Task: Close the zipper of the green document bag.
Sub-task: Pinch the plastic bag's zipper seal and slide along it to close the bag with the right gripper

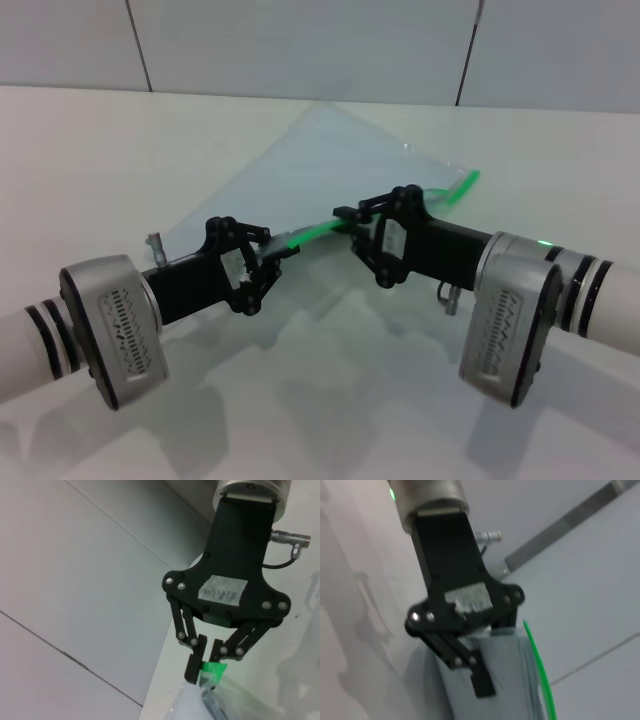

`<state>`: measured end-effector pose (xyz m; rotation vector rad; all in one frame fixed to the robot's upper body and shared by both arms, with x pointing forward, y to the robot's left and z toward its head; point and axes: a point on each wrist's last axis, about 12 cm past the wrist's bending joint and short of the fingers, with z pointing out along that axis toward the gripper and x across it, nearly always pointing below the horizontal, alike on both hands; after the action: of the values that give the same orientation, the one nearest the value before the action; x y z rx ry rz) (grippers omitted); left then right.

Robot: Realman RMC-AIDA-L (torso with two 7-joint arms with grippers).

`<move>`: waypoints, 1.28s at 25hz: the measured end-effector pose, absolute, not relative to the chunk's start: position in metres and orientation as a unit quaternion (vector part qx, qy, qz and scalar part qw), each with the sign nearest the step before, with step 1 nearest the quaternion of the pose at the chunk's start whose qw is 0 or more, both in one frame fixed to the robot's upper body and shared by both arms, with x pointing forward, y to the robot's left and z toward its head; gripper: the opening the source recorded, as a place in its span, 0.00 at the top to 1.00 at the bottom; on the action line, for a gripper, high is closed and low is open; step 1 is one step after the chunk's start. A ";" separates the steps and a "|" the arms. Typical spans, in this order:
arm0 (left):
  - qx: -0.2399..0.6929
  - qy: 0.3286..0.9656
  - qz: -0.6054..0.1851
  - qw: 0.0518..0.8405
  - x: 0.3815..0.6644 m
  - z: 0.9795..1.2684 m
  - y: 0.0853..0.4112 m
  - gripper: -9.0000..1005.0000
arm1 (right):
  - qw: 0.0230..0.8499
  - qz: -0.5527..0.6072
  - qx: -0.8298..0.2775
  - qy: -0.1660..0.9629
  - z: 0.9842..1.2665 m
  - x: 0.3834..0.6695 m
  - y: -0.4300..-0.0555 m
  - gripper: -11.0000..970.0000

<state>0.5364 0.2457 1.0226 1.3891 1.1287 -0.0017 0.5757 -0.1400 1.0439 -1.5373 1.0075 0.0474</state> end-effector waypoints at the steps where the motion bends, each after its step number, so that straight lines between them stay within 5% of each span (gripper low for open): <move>1: 0.606 0.492 -0.001 0.625 0.536 1.023 0.246 0.94 | 0.606 0.017 -0.662 0.440 1.043 0.577 -0.142 0.90; 32: 0.624 0.487 -0.022 0.611 0.508 1.006 0.247 0.94 | 0.593 -0.101 -0.573 0.556 1.043 0.610 -0.207 0.89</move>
<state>0.5079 0.2466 1.0063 1.4402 1.1228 -0.0511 0.6103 -0.2074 1.0429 -1.3331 1.2932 -0.2347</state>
